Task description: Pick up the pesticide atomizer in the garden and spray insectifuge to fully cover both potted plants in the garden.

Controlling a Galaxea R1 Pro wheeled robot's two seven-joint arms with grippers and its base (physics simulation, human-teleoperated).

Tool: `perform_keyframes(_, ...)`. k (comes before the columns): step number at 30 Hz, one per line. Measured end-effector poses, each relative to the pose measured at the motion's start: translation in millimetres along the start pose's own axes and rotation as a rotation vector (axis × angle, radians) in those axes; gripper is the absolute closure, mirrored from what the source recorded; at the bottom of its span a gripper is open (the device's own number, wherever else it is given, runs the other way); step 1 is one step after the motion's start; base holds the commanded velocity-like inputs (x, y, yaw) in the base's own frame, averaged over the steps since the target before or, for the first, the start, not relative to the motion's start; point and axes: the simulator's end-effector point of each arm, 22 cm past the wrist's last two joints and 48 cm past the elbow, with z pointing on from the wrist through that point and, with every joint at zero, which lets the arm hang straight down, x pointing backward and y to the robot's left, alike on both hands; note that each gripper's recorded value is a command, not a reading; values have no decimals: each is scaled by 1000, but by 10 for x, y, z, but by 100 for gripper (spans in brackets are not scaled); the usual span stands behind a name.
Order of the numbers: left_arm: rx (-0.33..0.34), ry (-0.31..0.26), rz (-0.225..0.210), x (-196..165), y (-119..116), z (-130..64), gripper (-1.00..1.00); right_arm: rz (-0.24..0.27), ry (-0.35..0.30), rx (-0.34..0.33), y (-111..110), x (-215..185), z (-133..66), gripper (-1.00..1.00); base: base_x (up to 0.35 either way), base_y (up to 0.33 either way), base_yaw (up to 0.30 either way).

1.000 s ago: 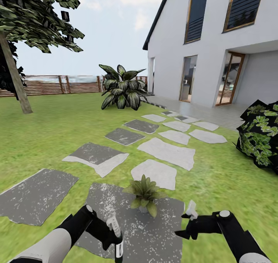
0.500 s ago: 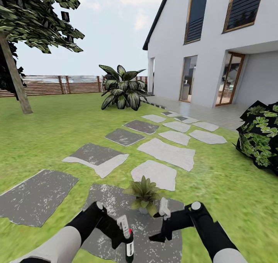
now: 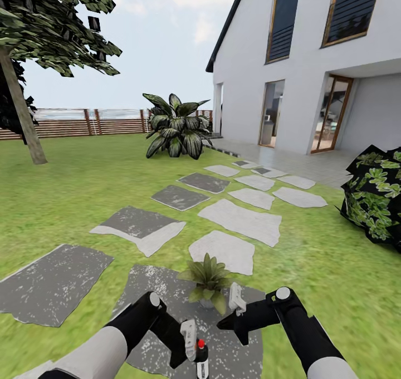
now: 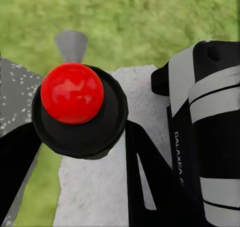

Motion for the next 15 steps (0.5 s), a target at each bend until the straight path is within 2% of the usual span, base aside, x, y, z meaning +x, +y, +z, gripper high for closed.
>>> perform_keyframes(9,6,-39,51,-302,-26,82,100,-7,-1,5,-11,-20,-13,100,0,0,0)
perform_keyframes(15,-34,-42,50,-472,82,5,100,-13,-1,7,-13,-38,-17,100,0,0,0)
